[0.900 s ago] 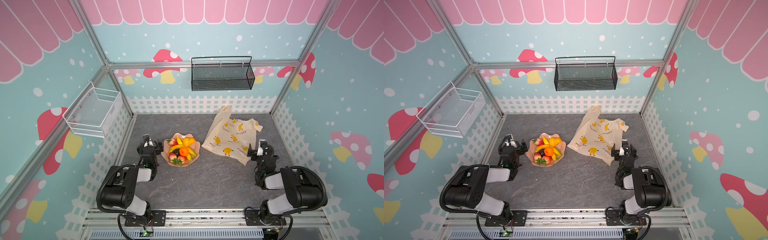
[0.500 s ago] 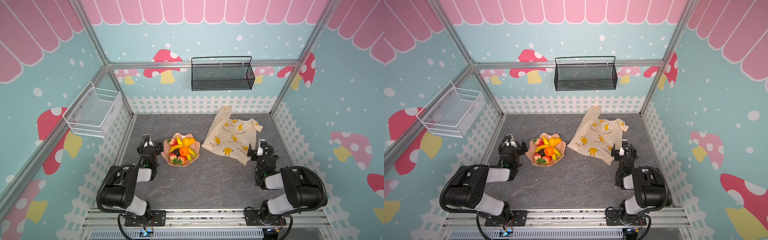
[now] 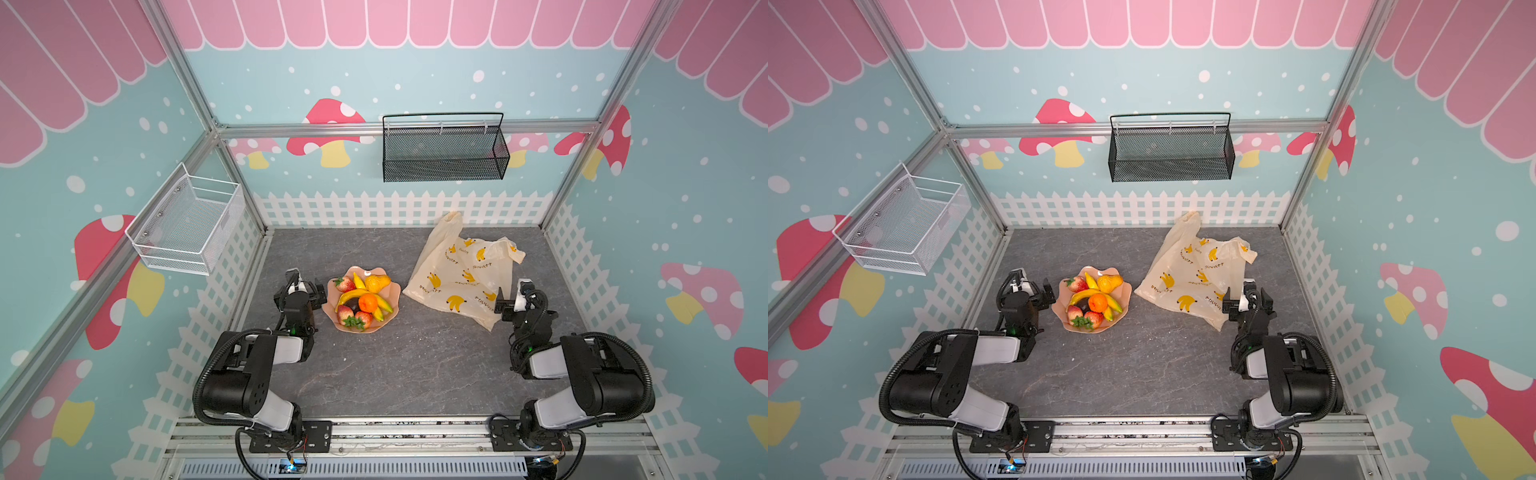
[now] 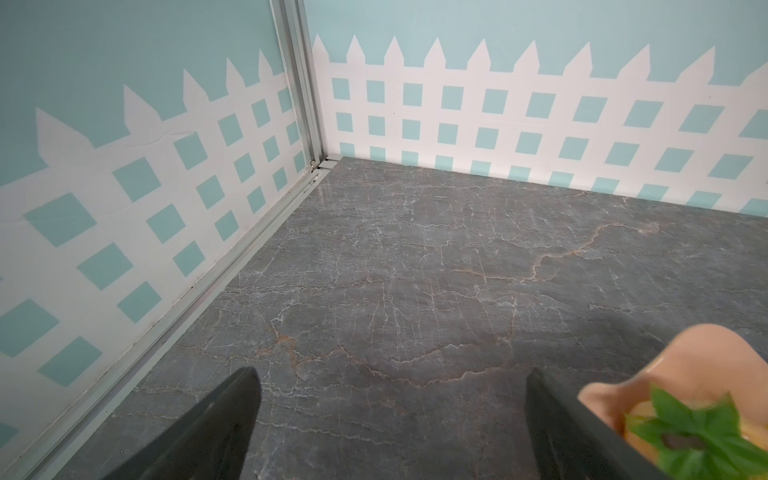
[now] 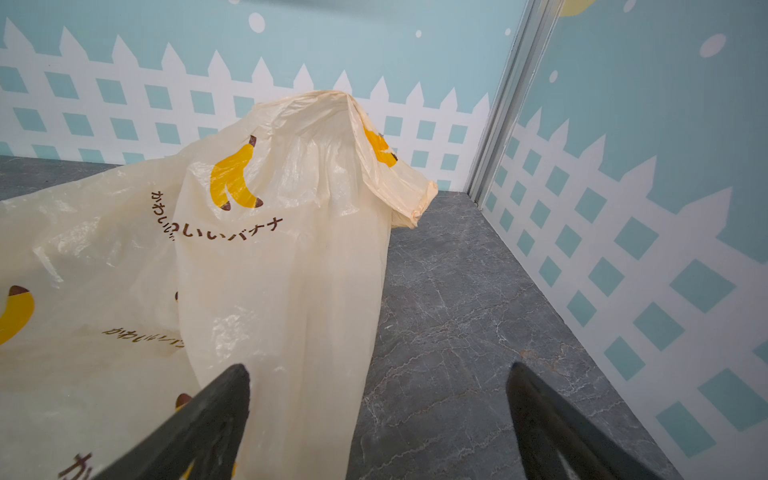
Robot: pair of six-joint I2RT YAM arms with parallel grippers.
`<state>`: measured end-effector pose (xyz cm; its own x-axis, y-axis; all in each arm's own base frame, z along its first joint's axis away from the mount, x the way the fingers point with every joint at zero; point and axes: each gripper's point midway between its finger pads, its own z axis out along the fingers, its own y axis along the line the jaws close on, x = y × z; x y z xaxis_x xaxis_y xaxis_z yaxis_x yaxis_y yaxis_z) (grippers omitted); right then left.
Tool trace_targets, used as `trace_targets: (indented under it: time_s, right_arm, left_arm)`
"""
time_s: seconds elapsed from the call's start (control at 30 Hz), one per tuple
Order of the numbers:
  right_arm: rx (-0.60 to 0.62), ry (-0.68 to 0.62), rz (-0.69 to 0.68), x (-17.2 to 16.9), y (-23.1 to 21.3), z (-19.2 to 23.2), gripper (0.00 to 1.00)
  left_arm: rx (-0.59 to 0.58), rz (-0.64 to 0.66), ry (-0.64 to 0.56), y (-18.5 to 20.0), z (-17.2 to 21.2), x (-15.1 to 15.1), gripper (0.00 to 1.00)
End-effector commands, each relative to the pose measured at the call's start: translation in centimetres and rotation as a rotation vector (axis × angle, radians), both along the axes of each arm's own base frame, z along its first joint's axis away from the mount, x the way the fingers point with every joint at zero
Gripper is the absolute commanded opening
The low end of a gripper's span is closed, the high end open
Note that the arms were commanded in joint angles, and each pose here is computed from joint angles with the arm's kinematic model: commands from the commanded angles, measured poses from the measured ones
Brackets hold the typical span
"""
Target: Place the fruits into the plastic bag
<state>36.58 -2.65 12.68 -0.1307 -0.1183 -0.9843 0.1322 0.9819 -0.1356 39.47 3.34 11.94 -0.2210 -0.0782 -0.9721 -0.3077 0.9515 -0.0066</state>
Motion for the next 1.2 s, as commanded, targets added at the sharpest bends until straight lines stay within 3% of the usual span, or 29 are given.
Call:
trace_targets:
  time_s: [0.0, 0.23, 0.5, 0.8, 0.97, 1.17]
  right_arm:
    - [-0.017, -0.025, -0.006, 0.2, -0.1, 0.7, 0.97]
    - [-0.019, -0.03, -0.002, 0.1, 0.0, 0.8, 0.97]
    - [0.012, -0.008, -0.031, -0.3, -0.4, 2.8, 0.97]
    - [0.07, -0.054, 0.026, -3.1, 0.6, 7.9, 0.97]
    - [0.211, 0.059, 0.063, -3.4, 1.7, 8.5, 0.97]
    - [0.354, 0.285, 0.161, -2.5, 4.0, 6.4, 0.97]
  left_arm:
    - [-0.005, 0.016, -0.012, 0.2, 0.1, 0.0, 0.99]
    - [-0.001, 0.014, -0.012, 0.2, 0.2, -0.1, 0.99]
    - [0.01, -0.039, -0.061, -0.8, 4.7, -1.8, 0.99]
    - [-0.202, -0.164, -0.092, -4.7, 12.2, -4.2, 0.99]
    - [-0.394, -0.308, 0.027, -9.2, 14.2, -4.9, 0.99]
    - [-0.501, -0.461, 0.328, -17.4, 12.8, -5.6, 0.93]
